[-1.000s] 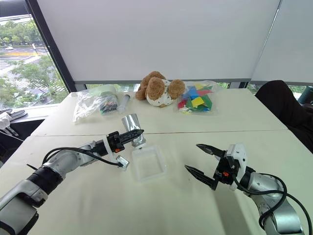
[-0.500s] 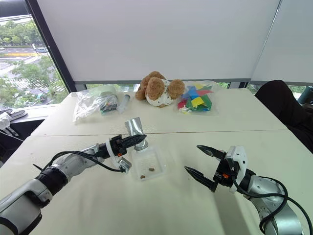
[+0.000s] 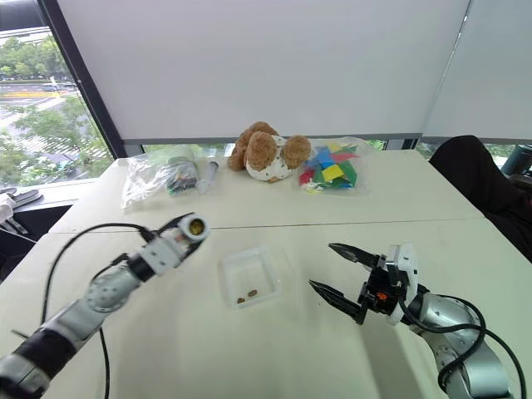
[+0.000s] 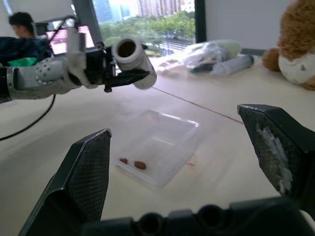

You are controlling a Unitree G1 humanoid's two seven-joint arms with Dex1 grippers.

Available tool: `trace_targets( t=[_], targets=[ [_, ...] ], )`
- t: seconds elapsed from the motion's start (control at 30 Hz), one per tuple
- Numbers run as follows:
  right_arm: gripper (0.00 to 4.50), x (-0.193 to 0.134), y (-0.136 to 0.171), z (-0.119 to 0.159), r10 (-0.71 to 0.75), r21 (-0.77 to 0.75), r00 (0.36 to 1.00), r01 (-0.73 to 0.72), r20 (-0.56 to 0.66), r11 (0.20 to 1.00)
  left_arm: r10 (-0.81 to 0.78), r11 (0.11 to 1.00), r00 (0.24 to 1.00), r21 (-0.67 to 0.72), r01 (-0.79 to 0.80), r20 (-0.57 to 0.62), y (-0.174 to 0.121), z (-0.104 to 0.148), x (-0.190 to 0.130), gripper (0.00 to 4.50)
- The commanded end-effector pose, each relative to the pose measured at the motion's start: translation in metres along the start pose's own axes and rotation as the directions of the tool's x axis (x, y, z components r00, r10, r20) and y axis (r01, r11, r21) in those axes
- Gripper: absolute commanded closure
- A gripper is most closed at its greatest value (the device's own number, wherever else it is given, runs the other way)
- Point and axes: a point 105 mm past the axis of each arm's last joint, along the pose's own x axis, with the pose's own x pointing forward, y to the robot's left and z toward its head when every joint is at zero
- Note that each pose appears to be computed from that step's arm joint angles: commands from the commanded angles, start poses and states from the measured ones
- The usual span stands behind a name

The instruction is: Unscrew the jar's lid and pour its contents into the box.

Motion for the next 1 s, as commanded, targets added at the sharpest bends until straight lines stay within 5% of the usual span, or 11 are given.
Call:
trace_targets(
  t=[0.03,0.17,0.27,0.4,0.8,0.93,1.0],
  targets=[
    [0.01,0.009,0.007,0.016,0.078,-0.065,0.993,-0.072,0.089,0.995,0.111,0.933,0.987,-0.33,-0.144,-0.118,0.034,-0.014,-0.023,2.39],
    [0.01,0.015,0.01,0.022,0.112,-0.105,0.983,-0.097,0.148,0.99,0.244,0.783,0.939,-0.523,-0.338,-0.241,0.061,-0.042,-0.061,2.39],
    [0.01,0.016,0.016,0.021,0.152,-0.124,0.975,-0.133,0.161,0.983,0.449,0.675,0.828,-0.48,-0.56,-0.334,0.094,-0.069,-0.109,2.39],
    [0.01,0.017,0.019,0.02,0.189,-0.125,0.969,-0.17,0.159,0.978,0.513,0.614,0.781,-0.483,-0.624,-0.356,0.095,-0.083,-0.132,2.39],
    [0.01,0.017,0.02,0.015,0.221,-0.1,0.968,-0.209,0.121,0.973,0.501,0.616,0.765,-0.454,-0.644,-0.405,0.072,-0.104,-0.139,2.39],
    [0.0,0.015,0.02,0.015,0.21,-0.097,0.972,-0.2,0.107,0.975,0.487,0.625,0.775,-0.459,-0.632,-0.404,0.07,-0.102,-0.142,0.41],
    [0.0,0.012,0.019,0.015,0.202,-0.096,0.975,-0.193,0.094,0.977,0.477,0.632,0.781,-0.46,-0.623,-0.403,0.07,-0.101,-0.144,0.05]
  ],
)
